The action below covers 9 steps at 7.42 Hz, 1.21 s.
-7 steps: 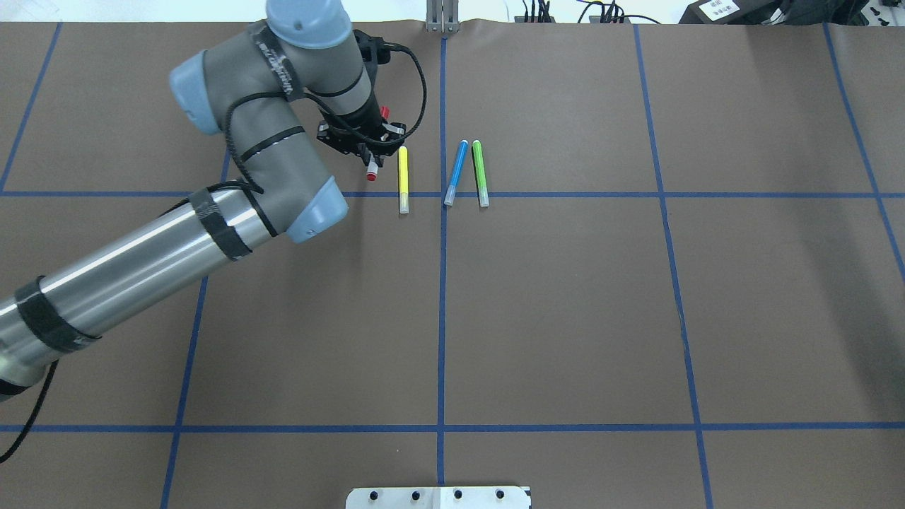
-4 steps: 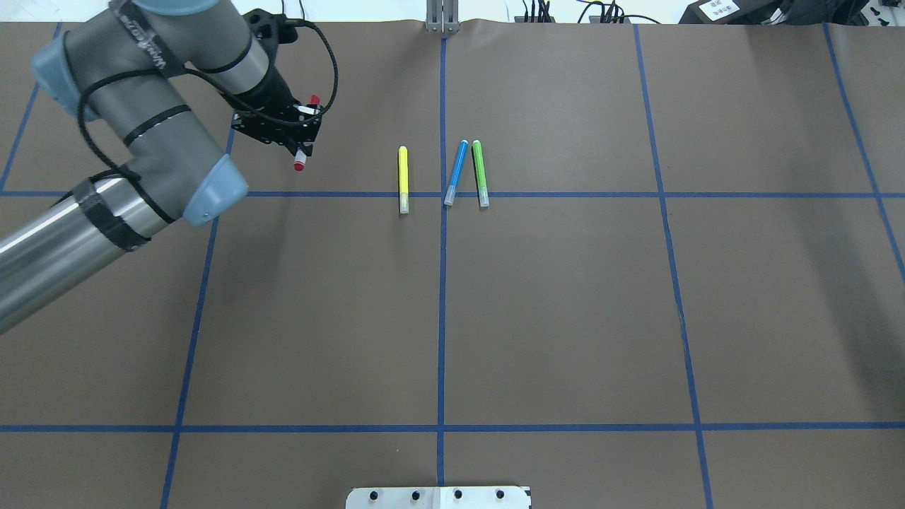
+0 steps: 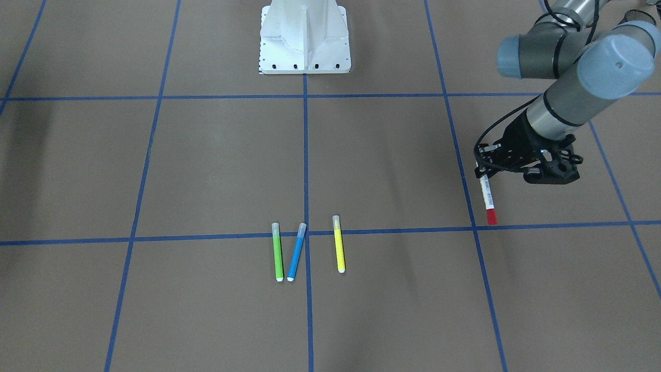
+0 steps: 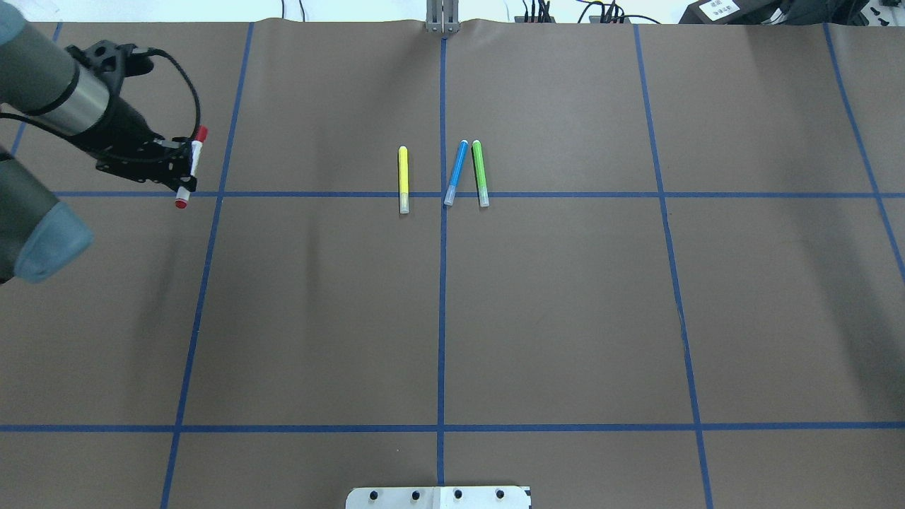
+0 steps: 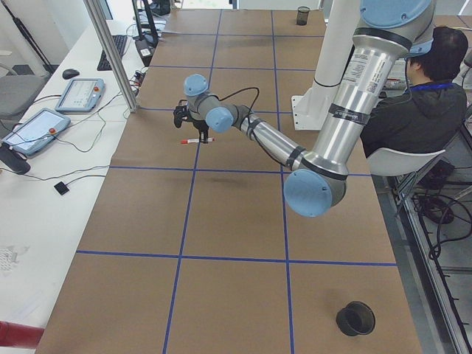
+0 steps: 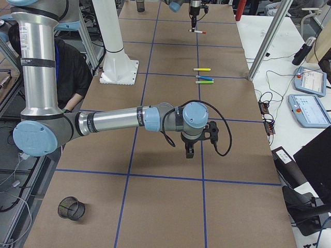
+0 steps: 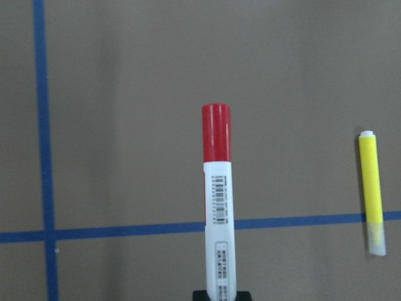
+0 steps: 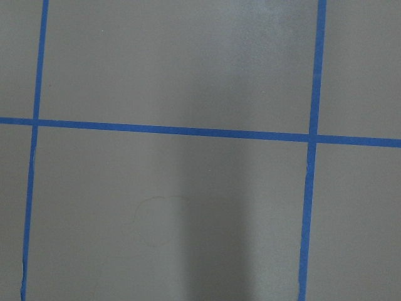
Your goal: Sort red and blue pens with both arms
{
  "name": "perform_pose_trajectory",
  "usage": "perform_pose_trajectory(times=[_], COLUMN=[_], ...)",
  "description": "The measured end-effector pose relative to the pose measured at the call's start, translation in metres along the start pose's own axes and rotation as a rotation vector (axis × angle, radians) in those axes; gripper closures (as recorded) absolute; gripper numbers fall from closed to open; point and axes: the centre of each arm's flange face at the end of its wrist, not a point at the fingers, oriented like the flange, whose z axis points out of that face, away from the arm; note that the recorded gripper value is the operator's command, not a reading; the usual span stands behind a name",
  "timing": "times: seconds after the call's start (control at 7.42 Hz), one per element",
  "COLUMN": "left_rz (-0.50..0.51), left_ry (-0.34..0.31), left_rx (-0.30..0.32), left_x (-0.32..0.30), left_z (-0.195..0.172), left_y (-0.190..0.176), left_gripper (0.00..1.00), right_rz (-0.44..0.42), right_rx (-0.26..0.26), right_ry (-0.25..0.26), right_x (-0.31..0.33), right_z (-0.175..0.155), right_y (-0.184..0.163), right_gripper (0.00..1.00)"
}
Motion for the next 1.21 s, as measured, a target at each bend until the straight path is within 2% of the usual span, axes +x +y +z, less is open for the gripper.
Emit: perform_pose_trajectory(times=[0.4, 0.67, 1.21], left_rz=[-0.048, -0.127, -0.22], left_ry=[-0.074, -0.104, -0.133], left_rx=[-0.014, -0.031, -0.112], left_x=[-0.137, -0.23, -0.323], left_z=[-0.029, -0.05, -0.061], left_y=[0.062, 0.092, 0.131], left_gripper=[1.0, 1.0, 1.0], right_rz=[0.003, 0.0, -0.003], right_rx=[-0.001, 0.002, 0.004], right_ry=[-0.002, -0.002, -0.002], right_x=[0.001, -0.002, -0.004], right_z=[0.001, -0.001, -0.002], right_y=[0.002, 0.005, 0.009], right_gripper=[0.0, 0.0, 0.0])
